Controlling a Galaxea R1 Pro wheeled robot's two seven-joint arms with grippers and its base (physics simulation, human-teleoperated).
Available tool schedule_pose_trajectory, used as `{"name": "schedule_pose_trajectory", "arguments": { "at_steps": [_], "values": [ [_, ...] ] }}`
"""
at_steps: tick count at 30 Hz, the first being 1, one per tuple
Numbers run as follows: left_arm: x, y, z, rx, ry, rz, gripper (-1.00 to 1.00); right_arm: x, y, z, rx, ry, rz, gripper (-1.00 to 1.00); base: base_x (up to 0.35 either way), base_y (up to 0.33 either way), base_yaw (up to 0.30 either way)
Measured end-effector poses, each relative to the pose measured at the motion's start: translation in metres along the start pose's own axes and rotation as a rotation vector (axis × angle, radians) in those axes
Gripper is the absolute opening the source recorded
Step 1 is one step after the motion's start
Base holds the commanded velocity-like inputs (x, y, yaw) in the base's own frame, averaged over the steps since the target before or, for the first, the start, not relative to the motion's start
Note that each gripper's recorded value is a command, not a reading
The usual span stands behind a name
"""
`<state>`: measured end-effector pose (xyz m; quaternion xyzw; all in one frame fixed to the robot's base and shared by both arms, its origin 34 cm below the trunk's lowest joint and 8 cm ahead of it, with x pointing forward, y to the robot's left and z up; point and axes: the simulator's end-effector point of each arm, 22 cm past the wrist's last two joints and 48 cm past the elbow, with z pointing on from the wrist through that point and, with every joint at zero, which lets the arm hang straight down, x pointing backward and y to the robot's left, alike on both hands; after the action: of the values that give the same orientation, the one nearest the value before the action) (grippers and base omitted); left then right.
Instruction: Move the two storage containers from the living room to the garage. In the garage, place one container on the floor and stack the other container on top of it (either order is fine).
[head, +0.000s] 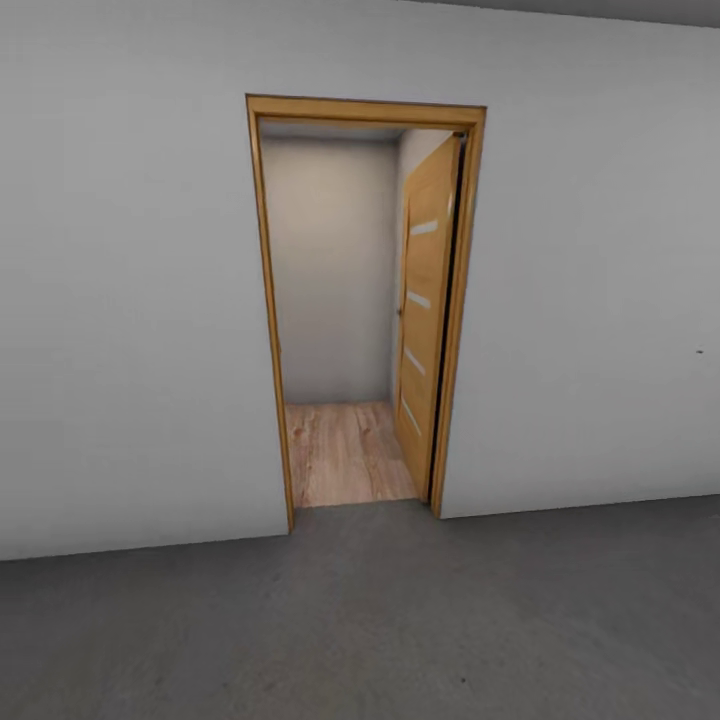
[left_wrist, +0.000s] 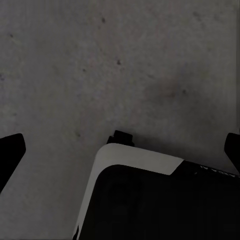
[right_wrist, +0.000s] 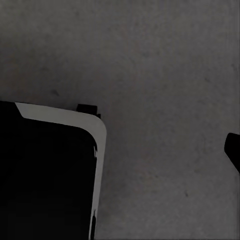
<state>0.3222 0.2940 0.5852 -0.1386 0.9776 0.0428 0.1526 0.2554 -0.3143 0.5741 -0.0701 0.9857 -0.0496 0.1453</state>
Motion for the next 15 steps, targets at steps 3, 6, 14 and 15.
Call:
{"name": "schedule_pose_trajectory", "arguments": {
  "at_steps": [3,6,14,15],
  "values": [
    [0.0,-0.0002,0.0,0.0,0.0,0.0,1.0,0.0006,-0.0003,0.0,0.0,0.002,-0.002,1.0,0.322,0.0,0.003],
    [0.0002,-0.0008,-0.0001,0.001,0.0,0.0,1.0,0.0014,-0.0003,0.0,0.0,0.006,-0.002,1.0,0.322,0.0,0.001],
    [0.0001,-0.0003,0.0,0.0,0.0,-0.001,1.0,0.0019,-0.0003,0.0,0.0,0.008,-0.003,1.0,0.322,0.0,0.0],
    [0.0001,-0.0003,0.0,0.0,0.0,0.0,1.0,0.0016,-0.0003,0.0,0.0,0.007,-0.003,1.0,0.323,0.0,0.0]
  ]
}}
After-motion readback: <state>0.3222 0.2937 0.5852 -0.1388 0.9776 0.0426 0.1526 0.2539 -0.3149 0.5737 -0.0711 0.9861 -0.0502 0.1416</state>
